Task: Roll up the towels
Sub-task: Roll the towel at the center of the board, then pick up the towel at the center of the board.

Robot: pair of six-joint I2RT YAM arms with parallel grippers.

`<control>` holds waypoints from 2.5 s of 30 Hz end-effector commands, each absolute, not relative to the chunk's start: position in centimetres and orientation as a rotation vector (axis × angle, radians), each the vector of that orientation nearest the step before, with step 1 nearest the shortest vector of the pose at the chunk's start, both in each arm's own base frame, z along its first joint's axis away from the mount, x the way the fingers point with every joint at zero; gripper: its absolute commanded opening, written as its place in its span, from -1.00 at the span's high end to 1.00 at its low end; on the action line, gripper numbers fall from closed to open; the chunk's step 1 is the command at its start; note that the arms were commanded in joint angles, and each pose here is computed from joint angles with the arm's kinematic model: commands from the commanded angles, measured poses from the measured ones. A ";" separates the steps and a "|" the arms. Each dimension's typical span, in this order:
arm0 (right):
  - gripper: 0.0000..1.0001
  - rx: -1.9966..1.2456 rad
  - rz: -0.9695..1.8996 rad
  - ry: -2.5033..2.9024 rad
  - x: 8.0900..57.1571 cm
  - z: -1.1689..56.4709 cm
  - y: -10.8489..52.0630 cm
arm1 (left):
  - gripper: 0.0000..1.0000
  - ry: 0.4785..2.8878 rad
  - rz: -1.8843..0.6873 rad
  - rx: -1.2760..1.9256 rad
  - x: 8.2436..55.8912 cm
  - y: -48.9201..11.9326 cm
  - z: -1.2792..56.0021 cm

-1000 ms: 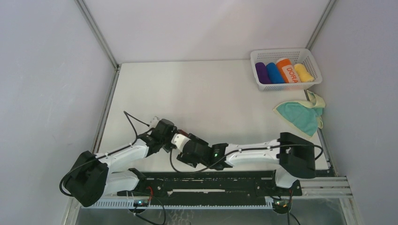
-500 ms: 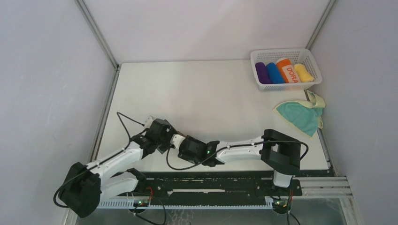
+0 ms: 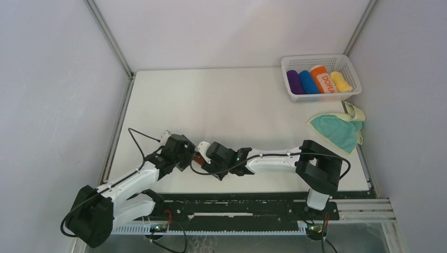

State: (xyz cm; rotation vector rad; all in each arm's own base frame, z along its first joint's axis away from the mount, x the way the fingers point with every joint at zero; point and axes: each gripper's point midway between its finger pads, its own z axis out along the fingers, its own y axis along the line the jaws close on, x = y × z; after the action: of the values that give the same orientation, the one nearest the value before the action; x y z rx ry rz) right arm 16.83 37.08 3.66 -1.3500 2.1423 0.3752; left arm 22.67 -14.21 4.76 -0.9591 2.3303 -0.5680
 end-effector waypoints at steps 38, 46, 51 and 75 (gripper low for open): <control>-0.47 -1.390 -0.012 1.982 19.8 3.7 40.8 | -0.04 2.535 -0.450 -0.930 22.8 -15.5 0.9; -0.50 -1.393 0.031 1.903 19.5 2.9 39.6 | -0.04 2.531 -0.451 -0.939 22.8 -15.5 0.9; -0.51 -1.360 0.071 1.874 19.6 3.5 39.5 | -0.04 2.535 -0.441 -0.944 22.7 -15.4 0.8; -0.37 -1.425 -0.145 2.047 20.8 -0.5 34.8 | -0.03 2.531 -0.423 -0.924 22.8 -15.2 1.3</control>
State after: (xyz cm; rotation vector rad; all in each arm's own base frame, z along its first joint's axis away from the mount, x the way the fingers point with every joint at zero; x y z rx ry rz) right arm 20.86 38.47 2.70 -1.3600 1.9215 -0.0166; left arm 24.95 -16.77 2.89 -0.9641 2.4339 -0.5789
